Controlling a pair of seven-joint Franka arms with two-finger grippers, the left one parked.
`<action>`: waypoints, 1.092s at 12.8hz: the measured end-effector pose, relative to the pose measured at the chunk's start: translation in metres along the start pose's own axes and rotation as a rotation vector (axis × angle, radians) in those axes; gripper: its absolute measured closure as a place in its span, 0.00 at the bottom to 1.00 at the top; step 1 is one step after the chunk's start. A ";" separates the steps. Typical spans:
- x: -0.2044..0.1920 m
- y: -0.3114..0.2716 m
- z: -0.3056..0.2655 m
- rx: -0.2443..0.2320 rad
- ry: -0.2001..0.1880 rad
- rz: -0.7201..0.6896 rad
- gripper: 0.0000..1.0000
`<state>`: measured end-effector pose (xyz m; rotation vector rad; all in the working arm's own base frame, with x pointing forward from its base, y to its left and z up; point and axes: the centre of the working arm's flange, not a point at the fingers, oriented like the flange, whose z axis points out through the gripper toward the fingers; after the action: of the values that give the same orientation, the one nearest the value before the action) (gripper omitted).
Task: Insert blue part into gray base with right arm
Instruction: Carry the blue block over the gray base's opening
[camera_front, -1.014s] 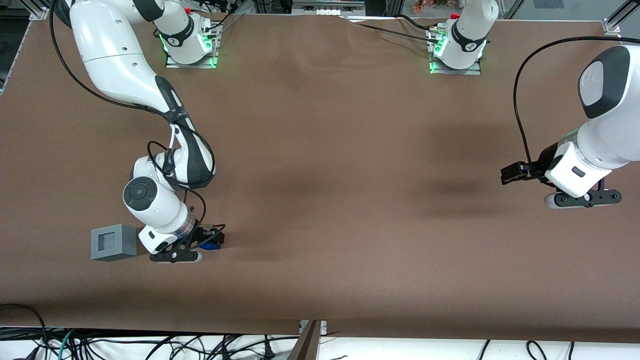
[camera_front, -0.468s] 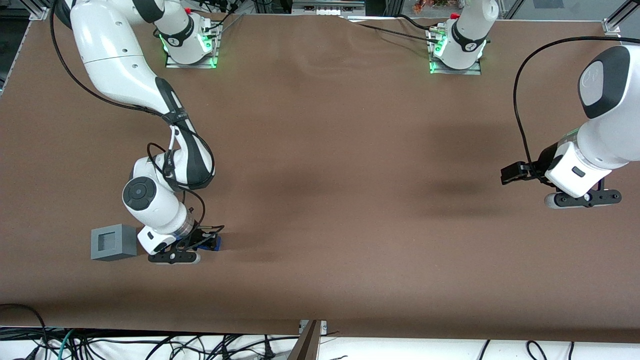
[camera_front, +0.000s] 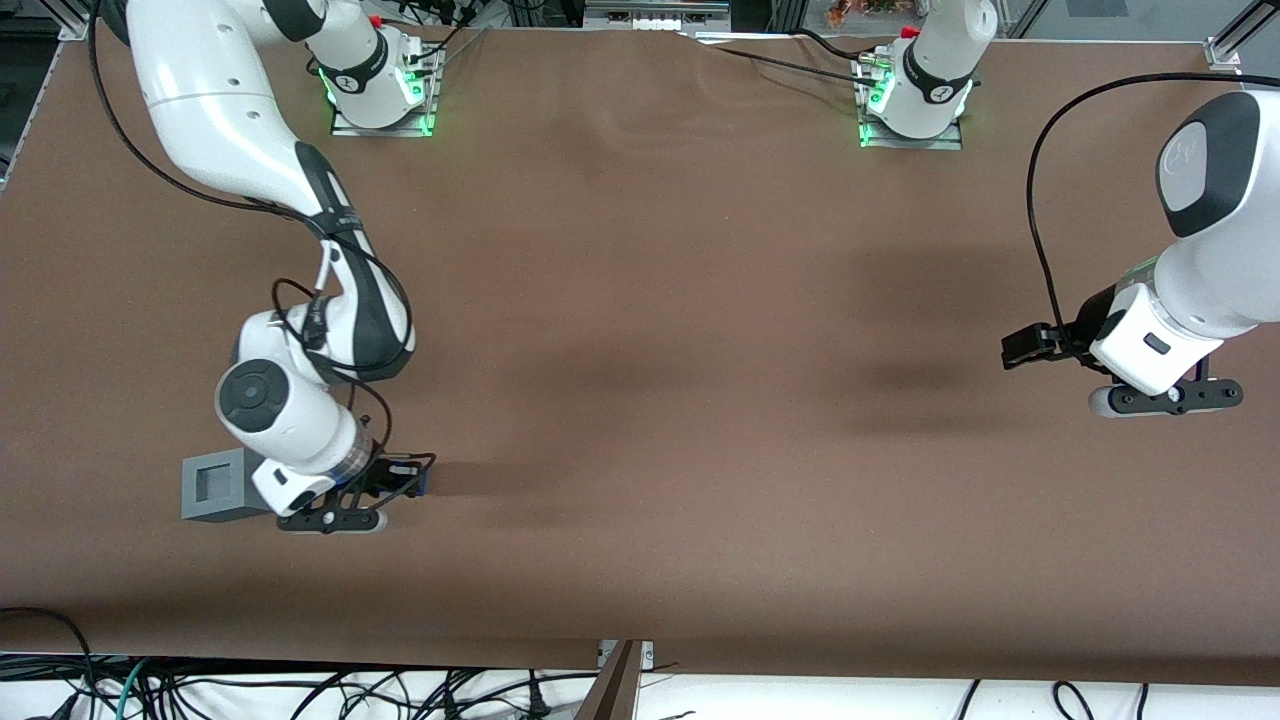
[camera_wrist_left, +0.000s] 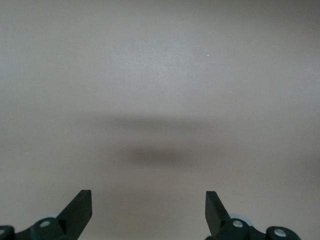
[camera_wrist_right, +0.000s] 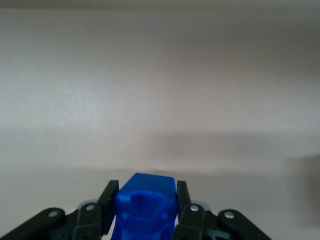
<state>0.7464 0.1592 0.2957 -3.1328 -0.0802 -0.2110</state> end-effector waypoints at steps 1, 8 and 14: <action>0.007 0.015 -0.020 -0.006 -0.008 -0.039 0.49; 0.015 0.197 -0.049 0.025 -0.017 -0.294 0.49; 0.010 0.237 -0.050 0.023 -0.015 -0.359 0.49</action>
<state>0.7613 -0.0772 0.3471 -3.0705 -0.6415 -0.1837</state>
